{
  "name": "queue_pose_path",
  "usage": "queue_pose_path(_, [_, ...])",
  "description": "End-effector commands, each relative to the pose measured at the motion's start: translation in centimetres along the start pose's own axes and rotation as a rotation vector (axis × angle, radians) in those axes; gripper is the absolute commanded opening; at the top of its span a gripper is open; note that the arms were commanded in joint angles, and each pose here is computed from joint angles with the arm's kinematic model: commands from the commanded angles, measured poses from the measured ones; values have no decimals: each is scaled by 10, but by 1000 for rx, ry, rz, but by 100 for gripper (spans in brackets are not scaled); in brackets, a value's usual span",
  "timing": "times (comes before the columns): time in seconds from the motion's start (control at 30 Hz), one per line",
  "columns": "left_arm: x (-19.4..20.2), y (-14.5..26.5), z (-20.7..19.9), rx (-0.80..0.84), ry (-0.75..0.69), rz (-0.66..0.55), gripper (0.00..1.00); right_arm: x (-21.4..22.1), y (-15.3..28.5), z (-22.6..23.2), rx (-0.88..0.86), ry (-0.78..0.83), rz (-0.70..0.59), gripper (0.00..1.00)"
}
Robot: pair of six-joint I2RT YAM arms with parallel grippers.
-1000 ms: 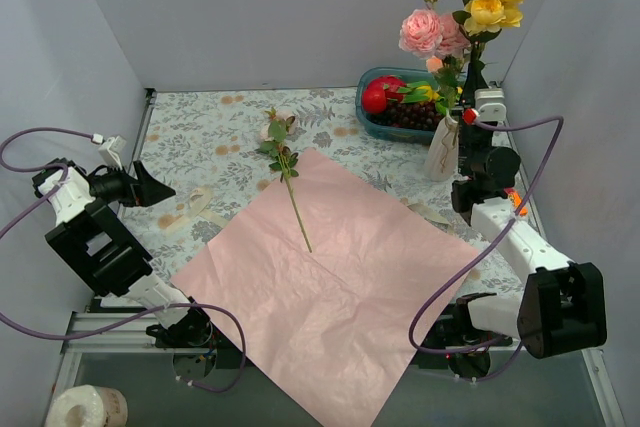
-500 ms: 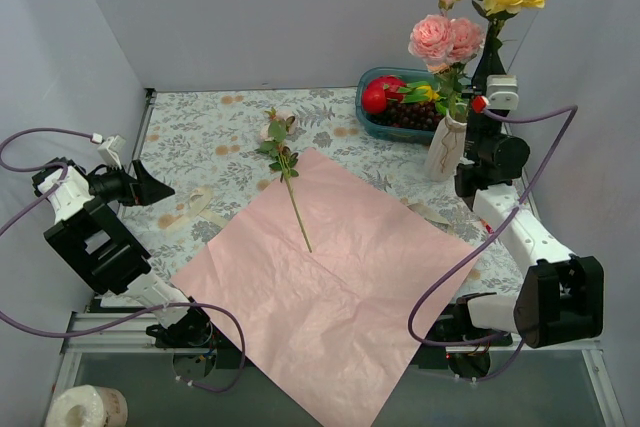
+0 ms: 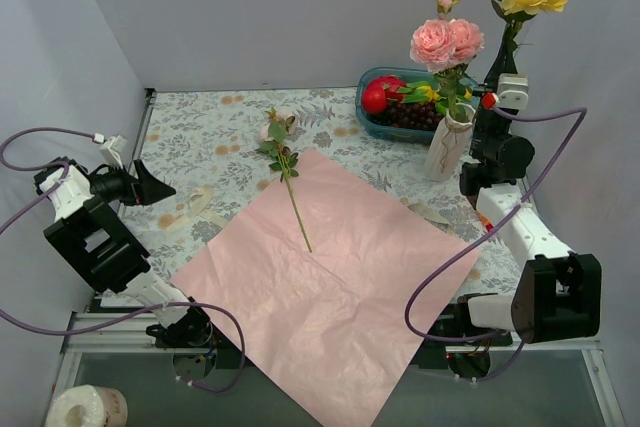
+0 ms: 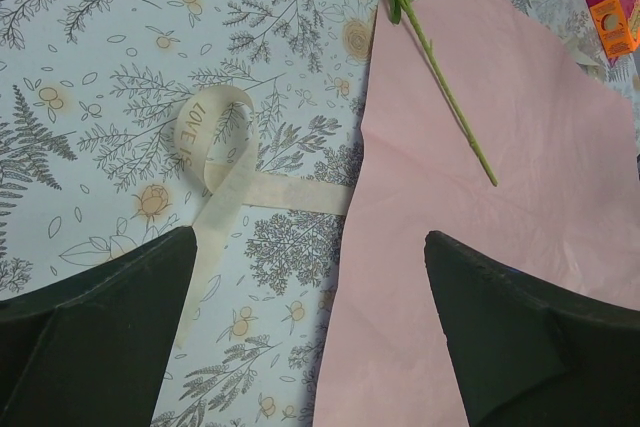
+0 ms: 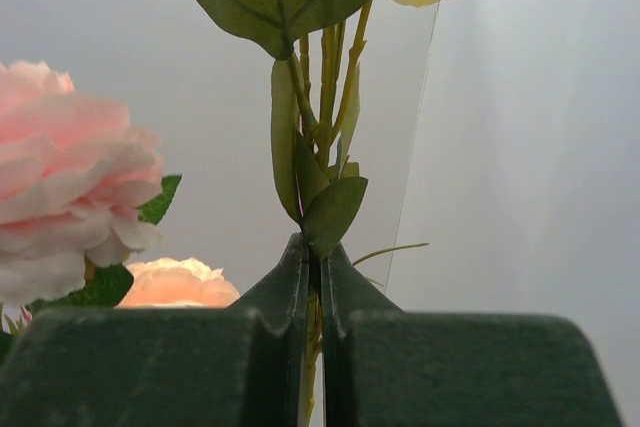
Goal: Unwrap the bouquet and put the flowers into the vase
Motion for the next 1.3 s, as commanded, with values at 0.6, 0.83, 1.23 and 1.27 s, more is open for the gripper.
queue_pose_path(0.6, [-6, -10, -2, 20, -7, 4, 98, 34, 17, -12, 114, -91, -17, 1])
queue_pose_path(0.83, [-8, -10, -2, 27, -12, -2, 98, 40, 26, -7, 103, -163, 7, 1])
queue_pose_path(1.23, [-5, -17, -1, 46, 2, 10, 98, -35, -5, -34, 129, -200, -217, 1])
queue_pose_path(1.27, [-5, -17, -1, 47, 0, 11, 98, -42, -10, -36, 133, -198, -240, 1])
Point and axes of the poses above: each gripper's point midway between its finger pads, its own y axis back along the fingers, its own z axis along the line the jaws close on, x = y × z, the point moved 3 cm from there along y, back along the fingers, and after that the axes turned 9 degrees about y, right-handed, at the moved point
